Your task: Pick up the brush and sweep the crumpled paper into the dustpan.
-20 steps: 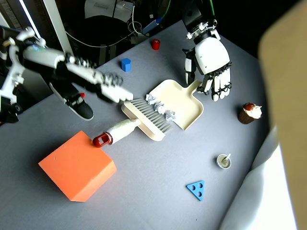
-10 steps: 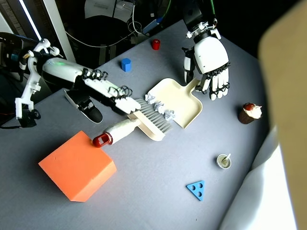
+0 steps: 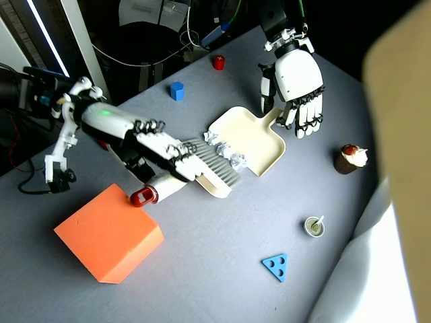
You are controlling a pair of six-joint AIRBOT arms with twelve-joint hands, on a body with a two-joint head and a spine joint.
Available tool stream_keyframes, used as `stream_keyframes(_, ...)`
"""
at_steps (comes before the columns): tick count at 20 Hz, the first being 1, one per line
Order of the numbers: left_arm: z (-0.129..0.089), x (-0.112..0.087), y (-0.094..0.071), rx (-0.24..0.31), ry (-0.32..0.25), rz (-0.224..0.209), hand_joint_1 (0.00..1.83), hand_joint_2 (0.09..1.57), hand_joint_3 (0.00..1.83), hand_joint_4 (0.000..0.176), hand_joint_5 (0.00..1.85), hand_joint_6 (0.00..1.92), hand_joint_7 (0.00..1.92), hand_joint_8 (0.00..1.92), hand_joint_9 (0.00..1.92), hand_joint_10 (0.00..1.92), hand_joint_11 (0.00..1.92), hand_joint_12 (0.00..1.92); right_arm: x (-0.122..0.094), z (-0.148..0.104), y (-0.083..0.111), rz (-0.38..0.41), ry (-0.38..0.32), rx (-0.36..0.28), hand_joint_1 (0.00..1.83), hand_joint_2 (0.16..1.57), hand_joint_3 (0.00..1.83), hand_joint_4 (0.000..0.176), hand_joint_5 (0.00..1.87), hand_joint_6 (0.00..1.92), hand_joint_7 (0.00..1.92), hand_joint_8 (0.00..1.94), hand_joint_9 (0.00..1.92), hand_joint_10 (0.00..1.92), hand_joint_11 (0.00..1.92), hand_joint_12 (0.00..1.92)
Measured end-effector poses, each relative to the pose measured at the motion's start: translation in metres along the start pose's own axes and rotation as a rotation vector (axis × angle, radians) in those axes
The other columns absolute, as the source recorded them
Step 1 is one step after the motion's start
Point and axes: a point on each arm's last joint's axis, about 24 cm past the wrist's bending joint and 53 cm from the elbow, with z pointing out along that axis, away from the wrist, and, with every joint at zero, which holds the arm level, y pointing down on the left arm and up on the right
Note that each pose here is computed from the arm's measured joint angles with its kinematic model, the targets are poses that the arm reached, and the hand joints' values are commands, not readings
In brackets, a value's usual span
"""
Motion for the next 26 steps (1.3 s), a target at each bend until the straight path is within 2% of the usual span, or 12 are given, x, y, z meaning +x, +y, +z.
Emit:
stream_keyframes(4,0.000,0.001,0.000,0.002,0.003,0.005,1.11,1.09,0.00,0.000,1.05,0.86,0.55,0.00,0.45,0.00,0.41,0.07,0.002,0.011,0.002,0.008,-0.025,0.006,0.89,0.96,0.00,0.000,0.20,0.01,0.17,0.00,0.19,0.00,0.23,0.03)
stream_keyframes(11,0.001,-0.004,-0.001,0.005,-0.006,0.004,1.12,1.08,0.00,0.000,1.07,0.82,0.59,0.00,0.49,0.00,0.42,0.10,0.010,0.023,0.013,0.038,-0.022,-0.013,0.87,0.97,0.00,0.000,0.19,0.00,0.15,0.00,0.17,0.00,0.22,0.02)
stream_keyframes(12,0.001,-0.005,-0.001,0.005,-0.006,0.004,1.12,1.08,0.00,0.000,1.08,0.82,0.60,0.00,0.50,0.00,0.43,0.10,0.012,0.024,0.014,0.038,-0.020,-0.016,0.91,0.95,0.00,0.000,0.21,0.01,0.17,0.01,0.19,0.01,0.23,0.03)
stream_keyframes(13,0.001,-0.005,-0.001,0.005,-0.007,0.004,1.10,1.08,0.00,0.013,1.06,0.85,0.58,0.00,0.48,0.00,0.42,0.10,0.014,0.025,0.014,0.037,-0.019,-0.015,0.88,0.96,0.00,0.000,0.19,0.00,0.15,0.00,0.18,0.00,0.23,0.03)
stream_keyframes(15,0.001,-0.004,-0.002,0.007,-0.002,0.004,1.11,1.08,0.00,0.012,1.08,0.82,0.57,0.00,0.47,0.00,0.39,0.10,0.017,0.026,0.015,0.035,-0.012,-0.018,0.89,0.96,0.00,0.000,0.21,0.01,0.16,0.00,0.19,0.00,0.24,0.03)
stream_keyframes(16,0.001,-0.004,-0.002,0.007,-0.002,0.004,1.11,1.08,0.00,0.000,1.06,0.84,0.56,0.00,0.46,0.00,0.40,0.11,0.018,0.025,0.016,0.037,-0.010,-0.021,0.88,0.96,0.00,0.000,0.21,0.00,0.16,0.00,0.19,0.00,0.23,0.03)
stream_keyframes(22,0.001,-0.005,-0.002,0.007,-0.007,0.002,1.11,1.07,0.00,0.000,1.08,0.82,0.57,0.00,0.47,0.00,0.40,0.12,0.019,0.025,0.016,0.042,-0.007,-0.025,0.94,0.96,0.00,0.000,0.29,0.01,0.23,0.01,0.24,0.01,0.28,0.04)
stream_keyframes(23,0.001,-0.005,-0.002,0.007,-0.006,0.002,1.10,1.08,0.00,0.023,1.06,0.84,0.56,0.01,0.46,0.00,0.39,0.13,0.019,0.025,0.016,0.042,-0.008,-0.025,0.96,0.97,0.00,0.000,0.34,0.01,0.27,0.00,0.29,0.01,0.33,0.05)
stream_keyframes(24,0.001,-0.005,-0.002,0.006,-0.008,0.002,1.10,1.08,0.00,0.024,1.06,0.84,0.57,0.01,0.46,0.00,0.39,0.13,0.019,0.025,0.016,0.042,-0.008,-0.025,0.95,1.00,0.00,0.000,0.39,0.01,0.35,0.01,0.35,0.01,0.37,0.06)
stream_keyframes(25,0.001,-0.005,-0.002,0.006,-0.008,0.002,1.09,1.08,0.00,0.038,1.07,0.83,0.57,0.01,0.46,0.00,0.39,0.14,0.019,0.025,0.016,0.042,-0.008,-0.025,0.96,1.01,0.00,0.000,0.44,0.01,0.42,0.01,0.42,0.01,0.42,0.08)
stream_keyframes(26,0.001,-0.005,-0.002,0.006,-0.009,0.002,1.10,1.07,0.00,0.040,1.08,0.81,0.58,0.00,0.47,0.00,0.39,0.15,0.019,0.025,0.016,0.042,-0.008,-0.025,1.03,1.00,0.00,0.000,0.63,0.02,0.65,0.02,0.64,0.03,0.55,0.15)
